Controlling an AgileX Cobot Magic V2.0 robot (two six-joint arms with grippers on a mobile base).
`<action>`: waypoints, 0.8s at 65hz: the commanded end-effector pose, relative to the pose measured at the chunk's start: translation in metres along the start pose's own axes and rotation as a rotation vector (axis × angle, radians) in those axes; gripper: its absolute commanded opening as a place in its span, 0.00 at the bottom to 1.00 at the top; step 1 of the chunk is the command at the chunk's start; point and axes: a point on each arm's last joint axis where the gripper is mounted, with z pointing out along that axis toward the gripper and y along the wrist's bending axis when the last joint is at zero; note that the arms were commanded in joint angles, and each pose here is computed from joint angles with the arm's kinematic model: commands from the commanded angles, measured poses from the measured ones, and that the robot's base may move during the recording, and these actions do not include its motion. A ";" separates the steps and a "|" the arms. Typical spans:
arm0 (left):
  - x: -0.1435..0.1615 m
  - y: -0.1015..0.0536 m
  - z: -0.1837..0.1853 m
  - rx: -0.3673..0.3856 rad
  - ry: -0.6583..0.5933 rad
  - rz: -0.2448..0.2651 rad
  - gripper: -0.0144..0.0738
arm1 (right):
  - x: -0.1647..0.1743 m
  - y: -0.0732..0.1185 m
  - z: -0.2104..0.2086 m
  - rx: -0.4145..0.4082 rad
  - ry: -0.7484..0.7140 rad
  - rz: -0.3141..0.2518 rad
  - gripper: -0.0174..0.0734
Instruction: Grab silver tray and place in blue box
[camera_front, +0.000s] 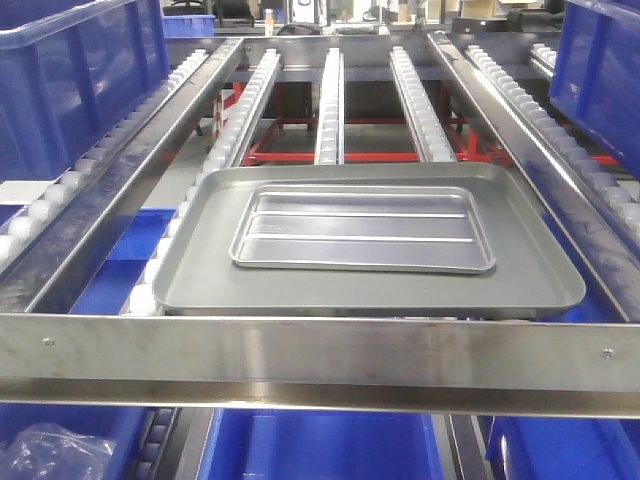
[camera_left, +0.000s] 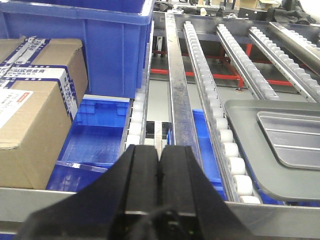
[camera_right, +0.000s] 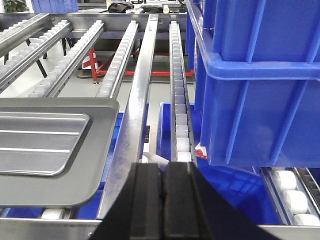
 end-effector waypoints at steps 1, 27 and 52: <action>-0.010 -0.001 -0.002 0.008 -0.114 -0.002 0.05 | -0.008 0.000 -0.002 0.004 -0.107 -0.010 0.25; -0.010 -0.001 -0.002 0.008 -0.114 -0.002 0.05 | -0.008 0.000 -0.002 0.004 -0.107 -0.010 0.25; -0.031 -0.003 -0.006 0.022 -0.271 -0.002 0.05 | -0.020 0.000 -0.004 0.005 -0.232 -0.008 0.25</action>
